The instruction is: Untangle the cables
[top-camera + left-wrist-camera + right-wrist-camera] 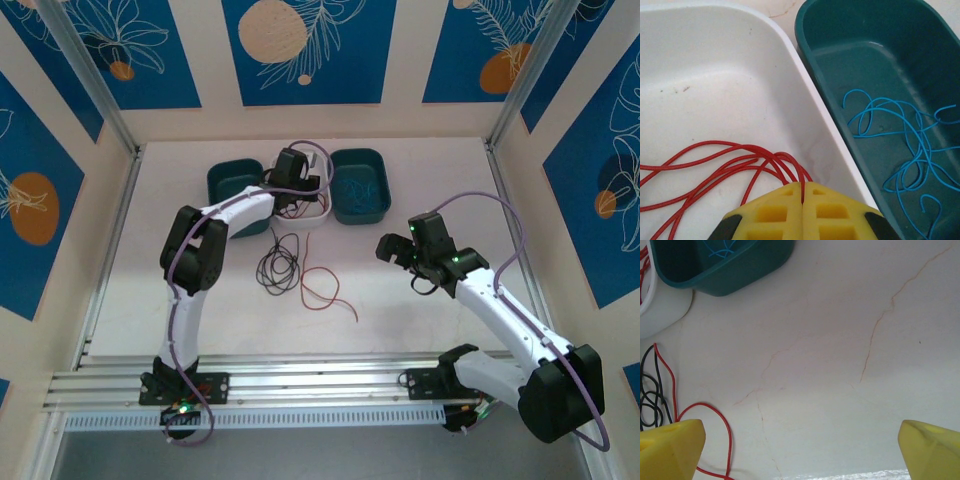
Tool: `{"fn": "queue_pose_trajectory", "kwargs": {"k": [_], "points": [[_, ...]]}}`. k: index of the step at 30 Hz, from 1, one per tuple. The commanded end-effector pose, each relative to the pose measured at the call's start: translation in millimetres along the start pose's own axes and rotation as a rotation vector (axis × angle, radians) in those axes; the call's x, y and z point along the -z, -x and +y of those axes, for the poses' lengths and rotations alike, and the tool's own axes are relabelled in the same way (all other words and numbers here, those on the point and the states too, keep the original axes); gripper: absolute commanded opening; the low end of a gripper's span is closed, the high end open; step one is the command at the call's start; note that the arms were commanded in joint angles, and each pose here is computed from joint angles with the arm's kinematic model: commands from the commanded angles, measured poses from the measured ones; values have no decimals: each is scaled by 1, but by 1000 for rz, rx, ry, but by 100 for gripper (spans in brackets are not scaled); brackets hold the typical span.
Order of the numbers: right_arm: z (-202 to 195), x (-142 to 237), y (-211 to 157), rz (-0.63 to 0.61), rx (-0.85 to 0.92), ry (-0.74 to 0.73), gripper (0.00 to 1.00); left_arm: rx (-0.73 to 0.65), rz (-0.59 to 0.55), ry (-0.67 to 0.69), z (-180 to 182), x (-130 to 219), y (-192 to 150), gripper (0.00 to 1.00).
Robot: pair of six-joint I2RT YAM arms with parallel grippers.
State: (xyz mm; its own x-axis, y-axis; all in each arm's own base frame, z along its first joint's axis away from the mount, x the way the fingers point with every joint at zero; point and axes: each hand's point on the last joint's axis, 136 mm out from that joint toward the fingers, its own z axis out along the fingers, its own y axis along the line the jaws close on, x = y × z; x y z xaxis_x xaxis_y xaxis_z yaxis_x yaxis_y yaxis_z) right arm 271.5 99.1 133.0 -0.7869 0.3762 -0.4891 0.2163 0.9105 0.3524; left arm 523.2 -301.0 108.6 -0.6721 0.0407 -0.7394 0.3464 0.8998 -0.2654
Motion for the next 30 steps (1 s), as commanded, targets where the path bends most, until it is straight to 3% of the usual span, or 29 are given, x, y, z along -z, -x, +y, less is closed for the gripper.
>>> {"fn": "queue_pose_trajectory", "kwargs": {"k": [1, 4, 10, 14, 28, 30], "points": [[5, 2, 2, 2, -6, 24, 99, 26, -5, 2, 5, -4, 4, 0], [7, 3, 2, 8, 3, 30, 99, 25, 16, 10, 7, 2, -2, 2], [11, 7, 3, 12, 20, 41, 99, 10, 20, 5, 3, 21, 4, 19], [15, 10, 6, 7, 28, 49, 99, 10, 13, -19, -4, 29, 10, 39], [23, 10, 3, 33, 82, 60, 99, 24, -71, -32, -12, 73, 35, 78], [28, 8, 0, 48, 105, 69, 99, 30, -84, -24, -11, 83, 37, 87]]}}
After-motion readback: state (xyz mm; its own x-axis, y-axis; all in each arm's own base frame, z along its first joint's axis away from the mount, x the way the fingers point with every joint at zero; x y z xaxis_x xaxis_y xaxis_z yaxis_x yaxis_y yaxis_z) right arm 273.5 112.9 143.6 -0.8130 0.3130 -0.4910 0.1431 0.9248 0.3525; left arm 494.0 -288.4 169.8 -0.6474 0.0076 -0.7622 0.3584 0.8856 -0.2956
